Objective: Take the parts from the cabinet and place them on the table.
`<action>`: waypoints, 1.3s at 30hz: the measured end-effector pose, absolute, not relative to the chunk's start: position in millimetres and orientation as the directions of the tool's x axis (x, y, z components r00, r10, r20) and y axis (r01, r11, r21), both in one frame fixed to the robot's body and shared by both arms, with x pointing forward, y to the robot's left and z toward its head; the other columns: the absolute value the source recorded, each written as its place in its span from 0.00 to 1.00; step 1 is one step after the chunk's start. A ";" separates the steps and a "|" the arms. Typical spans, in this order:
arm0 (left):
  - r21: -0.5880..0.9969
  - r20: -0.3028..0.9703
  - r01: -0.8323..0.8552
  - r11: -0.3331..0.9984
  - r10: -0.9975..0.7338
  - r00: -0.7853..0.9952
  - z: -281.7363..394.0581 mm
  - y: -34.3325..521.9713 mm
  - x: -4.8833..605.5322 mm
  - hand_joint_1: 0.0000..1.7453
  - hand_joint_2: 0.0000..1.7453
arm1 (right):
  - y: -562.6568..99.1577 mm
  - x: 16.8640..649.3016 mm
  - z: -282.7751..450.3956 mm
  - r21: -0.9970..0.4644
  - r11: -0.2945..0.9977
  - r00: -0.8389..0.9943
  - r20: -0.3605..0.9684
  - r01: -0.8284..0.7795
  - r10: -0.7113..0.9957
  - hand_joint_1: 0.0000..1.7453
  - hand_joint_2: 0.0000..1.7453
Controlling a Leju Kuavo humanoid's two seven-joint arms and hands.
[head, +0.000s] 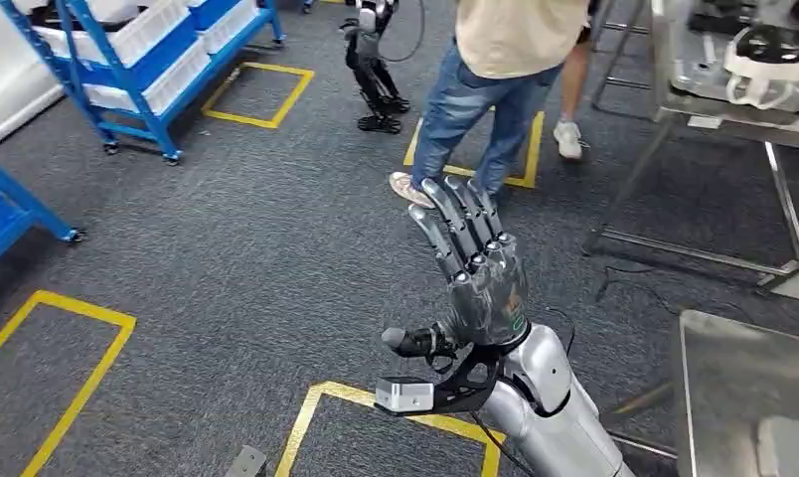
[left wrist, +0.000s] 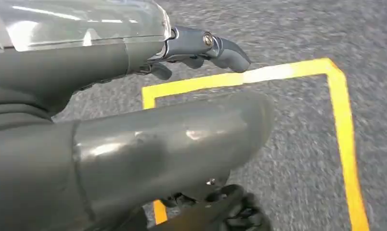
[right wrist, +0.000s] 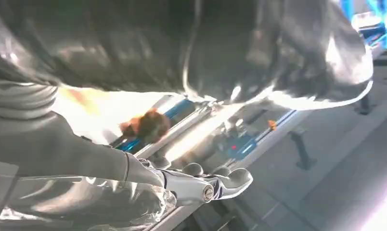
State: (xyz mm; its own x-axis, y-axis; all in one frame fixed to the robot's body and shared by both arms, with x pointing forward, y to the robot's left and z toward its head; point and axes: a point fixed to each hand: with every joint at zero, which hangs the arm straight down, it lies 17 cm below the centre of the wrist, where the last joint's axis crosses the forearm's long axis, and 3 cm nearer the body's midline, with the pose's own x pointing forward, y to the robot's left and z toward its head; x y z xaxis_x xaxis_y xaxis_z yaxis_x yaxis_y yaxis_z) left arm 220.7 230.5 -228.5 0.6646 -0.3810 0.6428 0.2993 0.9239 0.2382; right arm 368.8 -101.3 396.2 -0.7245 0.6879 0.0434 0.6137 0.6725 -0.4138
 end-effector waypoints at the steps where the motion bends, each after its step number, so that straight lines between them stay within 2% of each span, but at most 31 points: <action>1: 0.239 0.641 0.299 0.924 -0.381 0.666 -229.0 230.9 219.4 0.00 0.00 | -101.4 369.1 395.8 -0.415 0.672 -0.724 0.044 0.613 0.688 0.00 0.00; 39: 0.235 0.642 0.300 0.924 -0.380 0.666 -228.9 227.5 218.7 0.00 0.00 | -109.7 370.1 383.7 -0.431 0.656 -0.707 0.056 0.620 0.705 0.00 0.00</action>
